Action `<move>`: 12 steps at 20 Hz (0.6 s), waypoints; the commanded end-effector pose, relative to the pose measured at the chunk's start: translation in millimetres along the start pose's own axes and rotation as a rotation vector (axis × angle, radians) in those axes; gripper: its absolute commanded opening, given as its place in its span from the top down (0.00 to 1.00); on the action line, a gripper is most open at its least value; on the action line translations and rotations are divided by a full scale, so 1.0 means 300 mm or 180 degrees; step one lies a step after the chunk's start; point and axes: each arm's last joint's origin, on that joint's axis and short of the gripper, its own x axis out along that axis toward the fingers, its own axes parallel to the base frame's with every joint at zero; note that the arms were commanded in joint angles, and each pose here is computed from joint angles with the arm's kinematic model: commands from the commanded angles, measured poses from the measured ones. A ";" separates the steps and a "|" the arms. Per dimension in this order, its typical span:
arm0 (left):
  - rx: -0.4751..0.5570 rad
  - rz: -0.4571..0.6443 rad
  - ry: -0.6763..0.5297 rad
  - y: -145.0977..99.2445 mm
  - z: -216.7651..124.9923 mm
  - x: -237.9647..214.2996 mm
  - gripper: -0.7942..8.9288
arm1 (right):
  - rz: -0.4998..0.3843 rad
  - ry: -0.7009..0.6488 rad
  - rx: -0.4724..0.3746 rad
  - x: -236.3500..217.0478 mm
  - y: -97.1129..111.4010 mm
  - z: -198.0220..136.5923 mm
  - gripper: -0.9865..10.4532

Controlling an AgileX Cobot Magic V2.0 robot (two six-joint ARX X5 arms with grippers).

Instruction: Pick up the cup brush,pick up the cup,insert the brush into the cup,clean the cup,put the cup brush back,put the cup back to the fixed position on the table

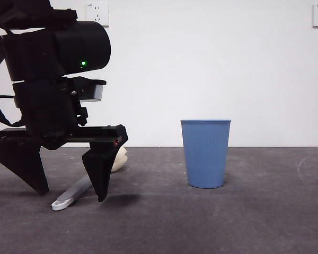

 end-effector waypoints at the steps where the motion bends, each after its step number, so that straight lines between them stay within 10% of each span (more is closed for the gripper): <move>1: -0.0033 0.0006 0.0011 -0.004 -0.002 0.004 0.60 | 0.0008 -0.0017 0.0014 0.000 0.001 0.002 0.42; 12: -0.0163 -0.0063 0.0065 -0.006 -0.005 0.008 0.67 | 0.0008 -0.0017 0.0043 0.000 0.001 0.002 0.42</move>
